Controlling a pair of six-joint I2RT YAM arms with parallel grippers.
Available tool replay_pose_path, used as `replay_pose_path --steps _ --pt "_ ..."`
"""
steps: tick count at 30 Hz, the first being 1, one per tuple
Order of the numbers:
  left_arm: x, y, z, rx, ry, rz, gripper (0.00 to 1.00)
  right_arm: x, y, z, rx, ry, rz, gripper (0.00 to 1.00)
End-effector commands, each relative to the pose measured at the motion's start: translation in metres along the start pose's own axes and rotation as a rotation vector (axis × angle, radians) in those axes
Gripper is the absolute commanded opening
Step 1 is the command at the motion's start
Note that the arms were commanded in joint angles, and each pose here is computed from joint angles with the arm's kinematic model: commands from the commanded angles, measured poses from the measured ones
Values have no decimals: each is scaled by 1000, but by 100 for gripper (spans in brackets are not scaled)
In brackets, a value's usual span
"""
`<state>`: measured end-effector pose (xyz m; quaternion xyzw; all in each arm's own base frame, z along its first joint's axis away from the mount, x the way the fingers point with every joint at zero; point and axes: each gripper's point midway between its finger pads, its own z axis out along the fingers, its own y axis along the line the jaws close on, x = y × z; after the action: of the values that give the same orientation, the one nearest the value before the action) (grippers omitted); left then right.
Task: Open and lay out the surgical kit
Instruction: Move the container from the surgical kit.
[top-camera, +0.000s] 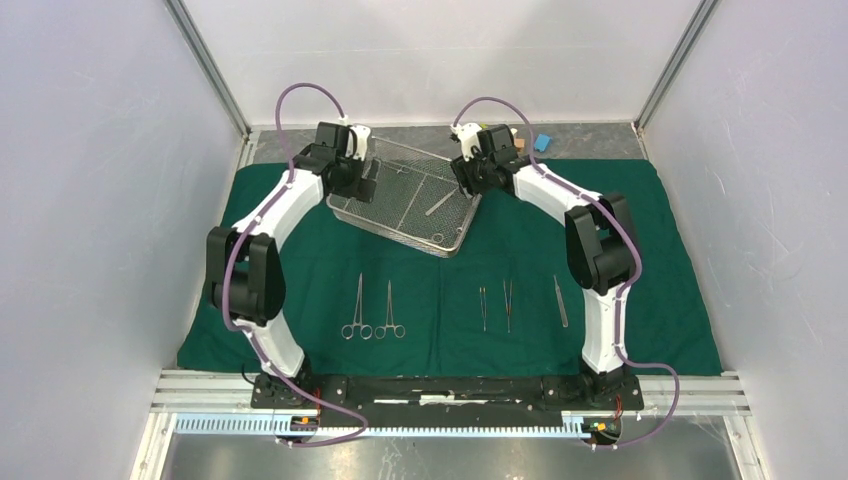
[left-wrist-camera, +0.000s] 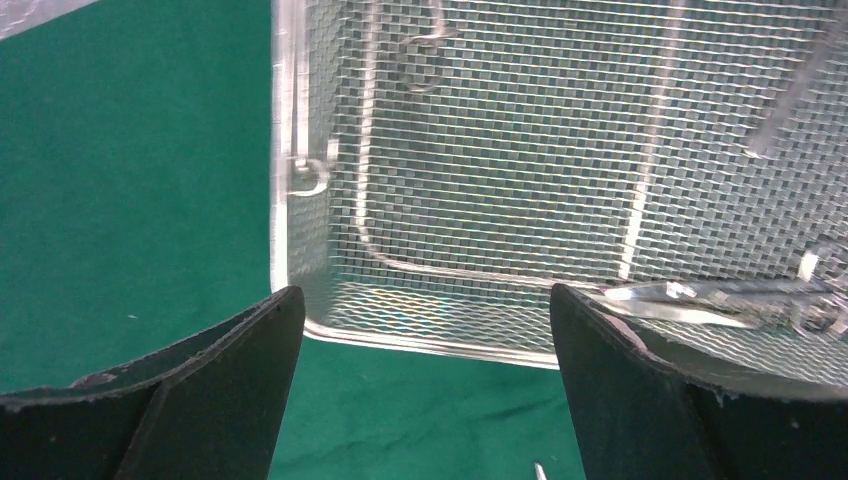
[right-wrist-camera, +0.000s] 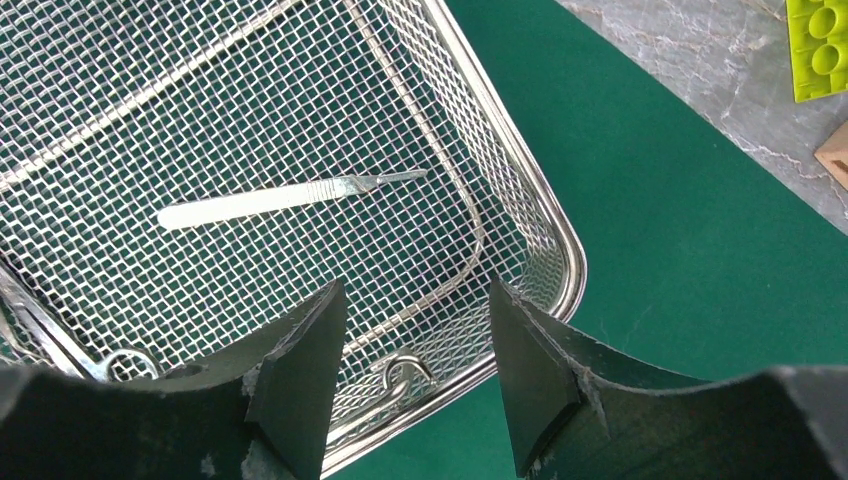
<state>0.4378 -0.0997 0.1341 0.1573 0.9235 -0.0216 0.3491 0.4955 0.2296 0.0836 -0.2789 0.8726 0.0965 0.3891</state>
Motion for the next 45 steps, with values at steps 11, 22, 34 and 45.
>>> replay_pose_path --steps 11,22,34,45 --pt "-9 53 79 -23 115 -39 94 -34 0 -66 -55 -120 -130 62" --pt "20 6 66 149 133 -254 55 -12 -15 -99 -46 -100 -64 62" --pt "53 -37 55 228 105 -579 51 36 -19 -82 -188 -38 104 65" --pt "47 -105 69 332 135 -481 51 -5 -50 -100 -87 -120 -13 66"
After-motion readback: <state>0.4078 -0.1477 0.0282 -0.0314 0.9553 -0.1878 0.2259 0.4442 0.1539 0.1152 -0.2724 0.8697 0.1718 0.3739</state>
